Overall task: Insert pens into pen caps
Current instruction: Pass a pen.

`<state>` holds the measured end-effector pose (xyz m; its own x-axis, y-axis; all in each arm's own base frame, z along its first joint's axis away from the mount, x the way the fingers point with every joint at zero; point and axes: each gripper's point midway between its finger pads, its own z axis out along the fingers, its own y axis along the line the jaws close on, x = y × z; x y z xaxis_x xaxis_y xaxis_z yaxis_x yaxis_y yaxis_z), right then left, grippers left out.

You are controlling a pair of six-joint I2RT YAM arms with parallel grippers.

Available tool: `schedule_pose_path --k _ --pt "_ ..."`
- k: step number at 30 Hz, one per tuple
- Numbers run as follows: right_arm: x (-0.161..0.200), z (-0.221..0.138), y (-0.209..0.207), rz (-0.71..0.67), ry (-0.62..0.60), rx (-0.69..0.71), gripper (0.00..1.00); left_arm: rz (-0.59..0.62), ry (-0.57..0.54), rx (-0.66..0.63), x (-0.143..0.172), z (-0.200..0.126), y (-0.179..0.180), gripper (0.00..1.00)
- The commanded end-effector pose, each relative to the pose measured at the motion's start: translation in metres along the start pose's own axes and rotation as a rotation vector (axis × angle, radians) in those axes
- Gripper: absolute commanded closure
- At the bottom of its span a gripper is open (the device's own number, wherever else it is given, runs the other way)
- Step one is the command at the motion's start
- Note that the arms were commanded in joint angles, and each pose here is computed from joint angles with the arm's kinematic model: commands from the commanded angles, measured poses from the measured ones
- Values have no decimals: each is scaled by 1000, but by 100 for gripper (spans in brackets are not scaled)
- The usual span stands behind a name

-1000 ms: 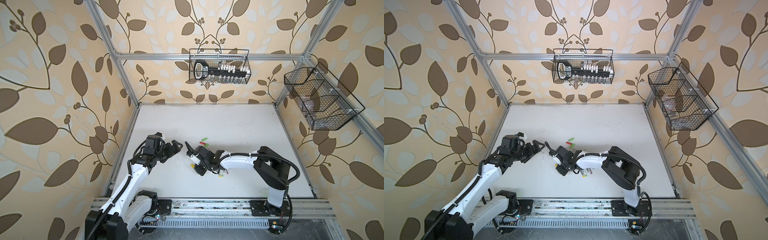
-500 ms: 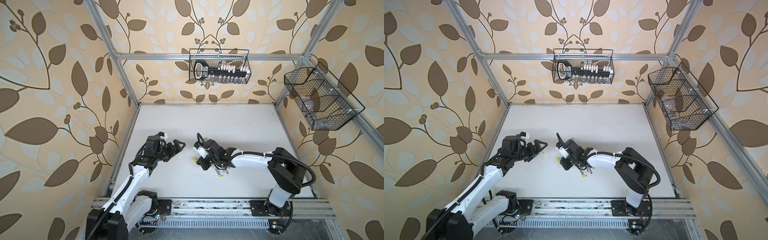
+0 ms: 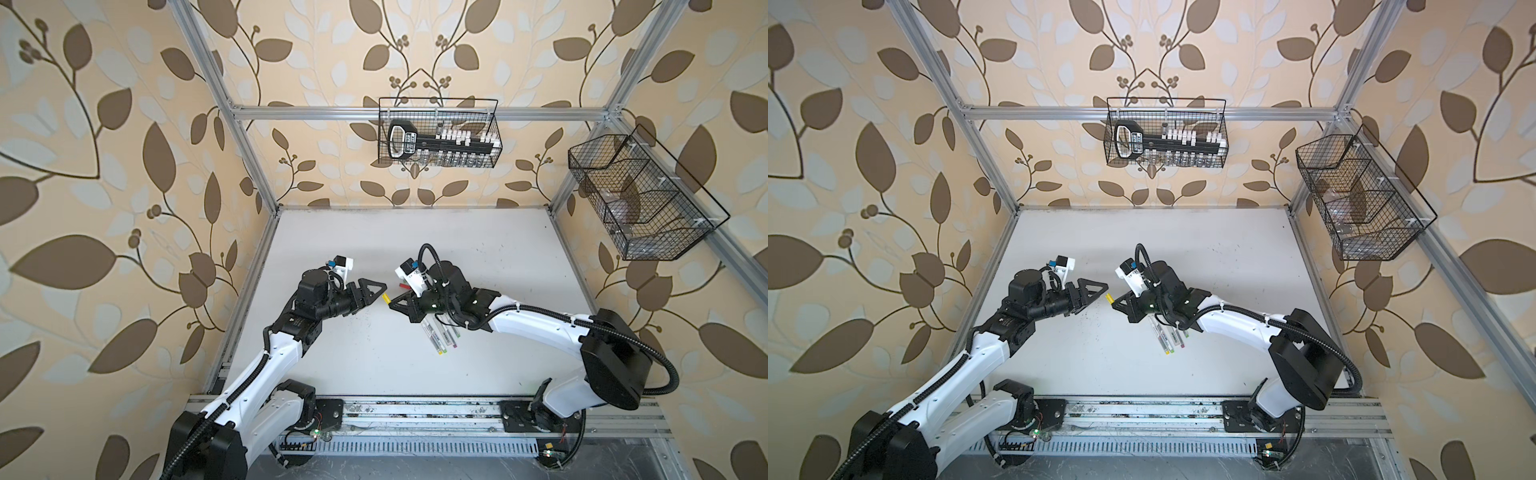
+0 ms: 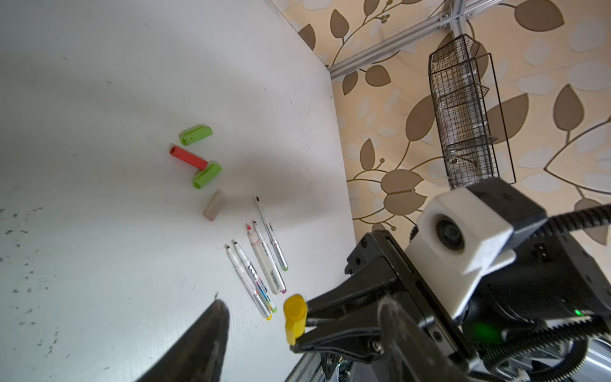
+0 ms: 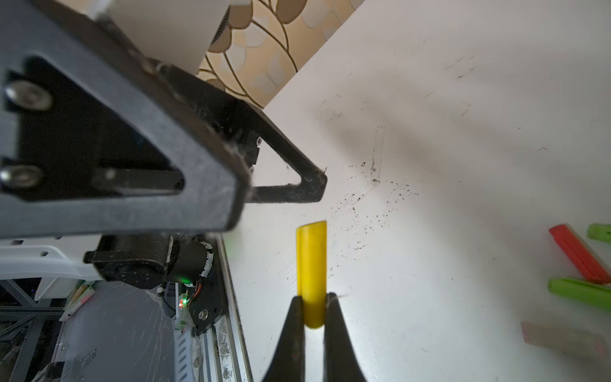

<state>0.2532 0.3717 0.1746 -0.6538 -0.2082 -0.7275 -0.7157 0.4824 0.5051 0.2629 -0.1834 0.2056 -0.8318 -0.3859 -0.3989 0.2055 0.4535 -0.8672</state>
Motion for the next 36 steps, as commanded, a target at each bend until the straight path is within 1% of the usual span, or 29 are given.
schedule_pose_path --k 1,6,12,15,16,18,19,20,28,30,31,34,36 --pt "-5 -8 15 -2 -27 -58 94 85 0 124 -2 -3 -32 37" --pt "-14 -15 24 9 -69 -104 94 105 17 160 3 -3 -41 45" --pt "-23 -20 32 16 -100 -144 94 121 31 180 6 -3 -46 61" --pt "-24 -20 32 18 -104 -143 94 127 37 194 7 -3 -50 73" --pt "-24 -21 32 20 -106 -140 94 128 38 193 7 -3 -49 79" --pt "-23 -21 31 23 -106 -139 94 130 40 197 8 -3 -50 84" --pt "-22 -21 30 28 -107 -137 94 132 40 199 8 -3 -50 89" --pt "-22 -21 30 29 -108 -140 93 131 40 198 8 -3 -50 91" --pt "-22 -22 28 39 -111 -136 92 137 41 189 7 -1 -48 97" --pt "-21 -25 24 45 -112 -122 86 142 32 163 6 -1 -44 99" --pt "-18 -26 20 59 -107 -104 79 144 21 133 4 -2 -41 100" --pt "-8 -34 -6 116 -100 -27 61 155 -26 -9 -4 -5 -22 100" --pt "2 -44 -31 160 -90 60 52 161 -51 -101 -9 -10 -9 100"
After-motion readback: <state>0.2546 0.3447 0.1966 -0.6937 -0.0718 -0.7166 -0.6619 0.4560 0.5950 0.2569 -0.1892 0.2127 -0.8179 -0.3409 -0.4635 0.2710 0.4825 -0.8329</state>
